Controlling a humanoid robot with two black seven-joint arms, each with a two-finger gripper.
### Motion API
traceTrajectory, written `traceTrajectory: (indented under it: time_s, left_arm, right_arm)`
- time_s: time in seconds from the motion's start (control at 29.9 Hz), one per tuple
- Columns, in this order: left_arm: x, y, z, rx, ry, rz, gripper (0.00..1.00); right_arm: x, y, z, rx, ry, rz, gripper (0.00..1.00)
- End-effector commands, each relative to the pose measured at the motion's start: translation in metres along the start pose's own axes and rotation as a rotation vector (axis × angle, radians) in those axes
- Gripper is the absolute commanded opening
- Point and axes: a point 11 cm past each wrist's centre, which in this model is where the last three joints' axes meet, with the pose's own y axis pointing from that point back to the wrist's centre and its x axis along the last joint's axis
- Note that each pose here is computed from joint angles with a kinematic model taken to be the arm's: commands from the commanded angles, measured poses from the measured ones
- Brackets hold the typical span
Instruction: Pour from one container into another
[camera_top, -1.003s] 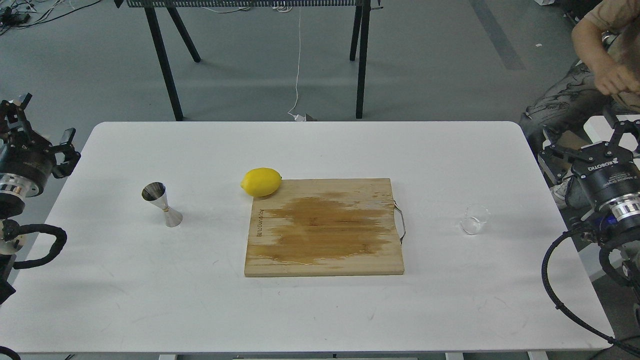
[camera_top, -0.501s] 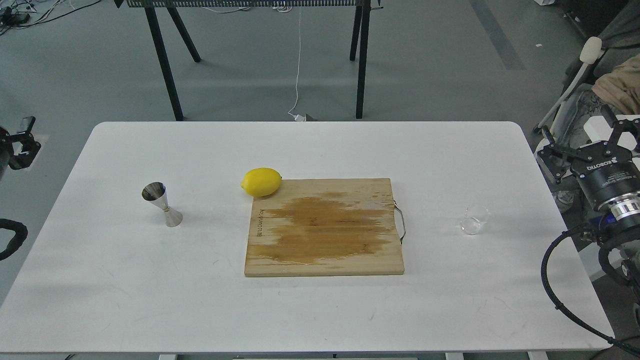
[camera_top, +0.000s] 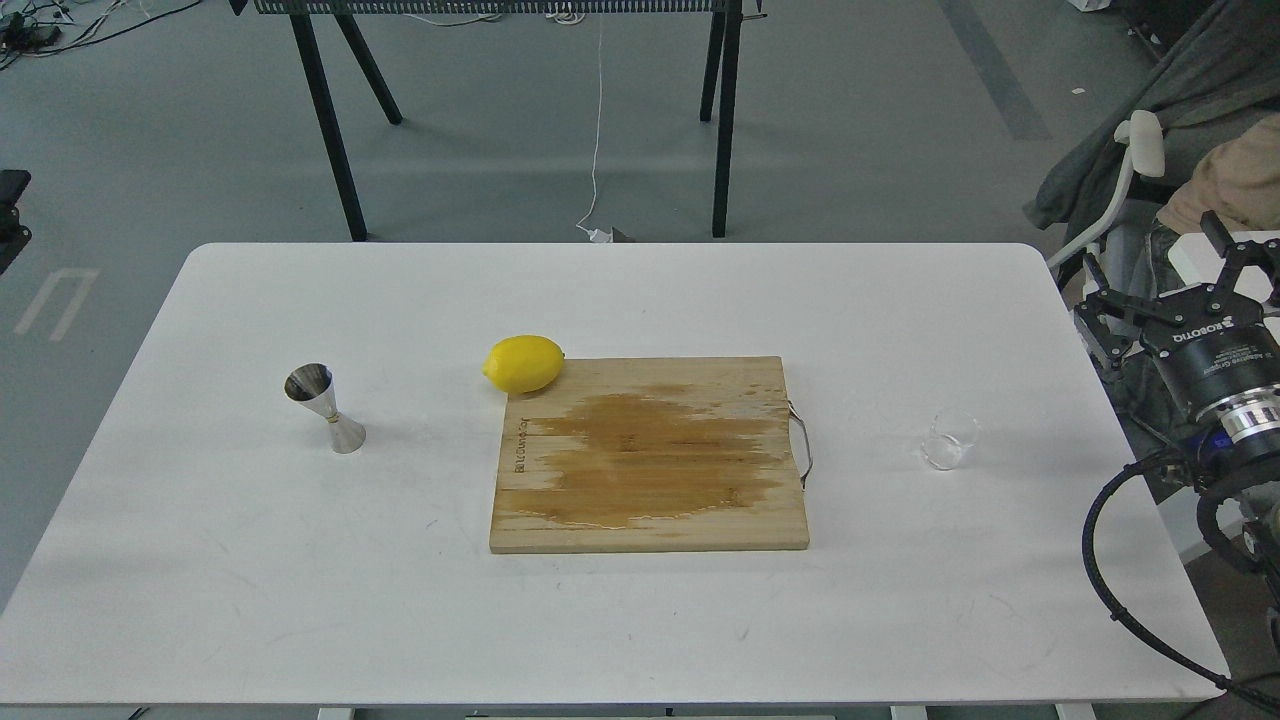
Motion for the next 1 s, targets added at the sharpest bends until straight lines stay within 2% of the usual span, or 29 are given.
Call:
traceTrajectory:
  time_s: [0.0, 0.2, 0.33, 0.47, 0.64, 0.84, 0.97]
  left_arm:
    - [-0.014, -0.013, 0.033, -0.025, -0.127, -0.107, 1.00]
    - [-0.085, -0.019, 0.057, 0.001, -0.512, -0.458, 1.00]
    - [-0.124, -0.010, 0.050, 0.032, -0.798, -0.657, 0.99]
    - [-0.140, 0.014, 0.025, 0.099, -0.995, -0.810, 0.99]
    - [-0.131, 0.027, 0.008, 0.013, -1.241, -0.719, 0.99]
    - [-0.129, 0.052, -0.019, -0.121, -1.300, -0.556, 0.99]
    - [-0.145, 0.070, -0.043, -0.196, -1.274, -0.475, 0.99]
  right_arm:
    - [0.002, 0.001, 0.001, 0.000, -0.002, 0.005, 0.99]
    - [0.003, 0.003, 0.001, -0.002, -0.002, 0.010, 0.99]
    - [0.004, 0.003, 0.001, 0.000, -0.002, 0.011, 0.99]
    - [0.005, 0.004, 0.001, 0.001, -0.002, 0.015, 0.99]
    - [0.007, 0.006, 0.001, -0.002, 0.001, 0.022, 0.99]
    - [0.011, 0.009, 0.003, -0.005, -0.001, 0.032, 0.99]
    - [0.013, 0.012, 0.004, -0.009, 0.000, 0.040, 0.99]
